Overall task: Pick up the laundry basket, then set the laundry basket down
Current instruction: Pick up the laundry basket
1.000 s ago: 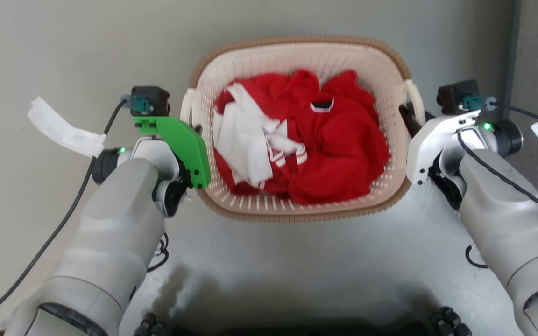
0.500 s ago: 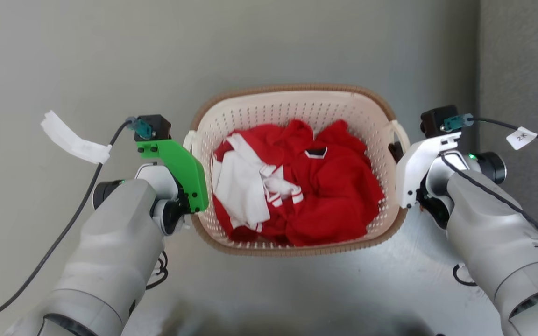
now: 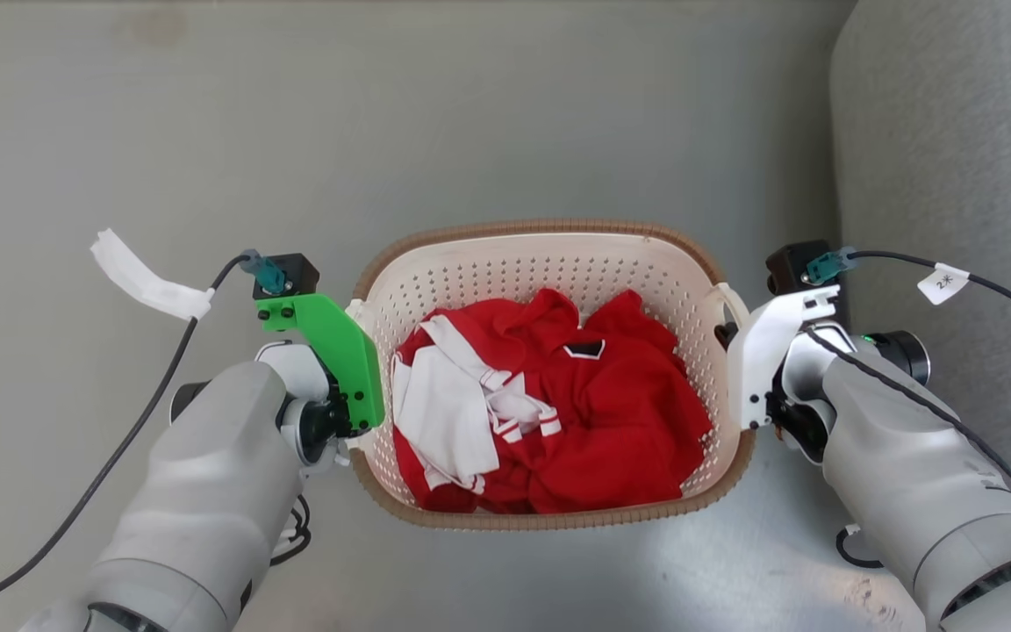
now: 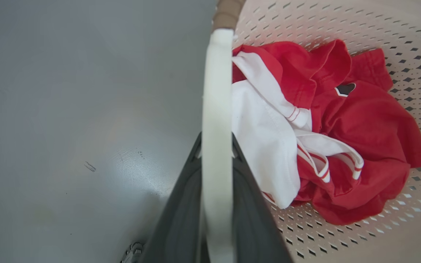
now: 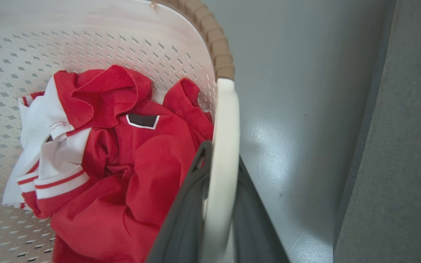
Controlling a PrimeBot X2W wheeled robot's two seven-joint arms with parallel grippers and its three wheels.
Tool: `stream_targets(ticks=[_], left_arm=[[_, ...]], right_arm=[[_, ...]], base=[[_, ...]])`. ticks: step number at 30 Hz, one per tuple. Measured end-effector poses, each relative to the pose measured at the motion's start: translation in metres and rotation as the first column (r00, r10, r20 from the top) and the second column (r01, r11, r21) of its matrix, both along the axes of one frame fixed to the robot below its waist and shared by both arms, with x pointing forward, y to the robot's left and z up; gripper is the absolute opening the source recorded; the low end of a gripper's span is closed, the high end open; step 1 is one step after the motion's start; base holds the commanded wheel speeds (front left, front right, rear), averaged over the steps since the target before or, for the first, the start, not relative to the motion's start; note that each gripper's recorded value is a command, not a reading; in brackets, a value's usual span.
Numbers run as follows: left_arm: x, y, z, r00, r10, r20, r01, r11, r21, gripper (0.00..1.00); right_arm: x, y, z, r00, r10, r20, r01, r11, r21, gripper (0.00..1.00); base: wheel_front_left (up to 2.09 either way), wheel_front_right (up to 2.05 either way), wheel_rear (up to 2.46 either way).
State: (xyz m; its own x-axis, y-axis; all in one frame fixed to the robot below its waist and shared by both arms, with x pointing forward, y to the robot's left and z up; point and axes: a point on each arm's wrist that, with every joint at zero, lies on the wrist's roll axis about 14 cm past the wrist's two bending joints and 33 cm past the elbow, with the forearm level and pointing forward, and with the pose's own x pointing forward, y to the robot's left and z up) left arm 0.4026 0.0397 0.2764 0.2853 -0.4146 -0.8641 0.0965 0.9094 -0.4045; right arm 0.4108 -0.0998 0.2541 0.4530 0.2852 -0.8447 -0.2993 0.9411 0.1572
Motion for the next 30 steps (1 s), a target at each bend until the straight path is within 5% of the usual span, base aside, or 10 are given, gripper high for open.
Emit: stream_targets(ticks=[30], left_arm=[[-0.036, 0.008, 0.067, 0.999, 0.017, 0.028, -0.017, 1.000, 0.019, 0.00]], right_arm=[[-0.033, -0.001, 0.075, 0.996, -0.074, 0.039, 0.073, 0.997, 0.029, 0.00]], base=[[0.00, 0.00, 0.00]])
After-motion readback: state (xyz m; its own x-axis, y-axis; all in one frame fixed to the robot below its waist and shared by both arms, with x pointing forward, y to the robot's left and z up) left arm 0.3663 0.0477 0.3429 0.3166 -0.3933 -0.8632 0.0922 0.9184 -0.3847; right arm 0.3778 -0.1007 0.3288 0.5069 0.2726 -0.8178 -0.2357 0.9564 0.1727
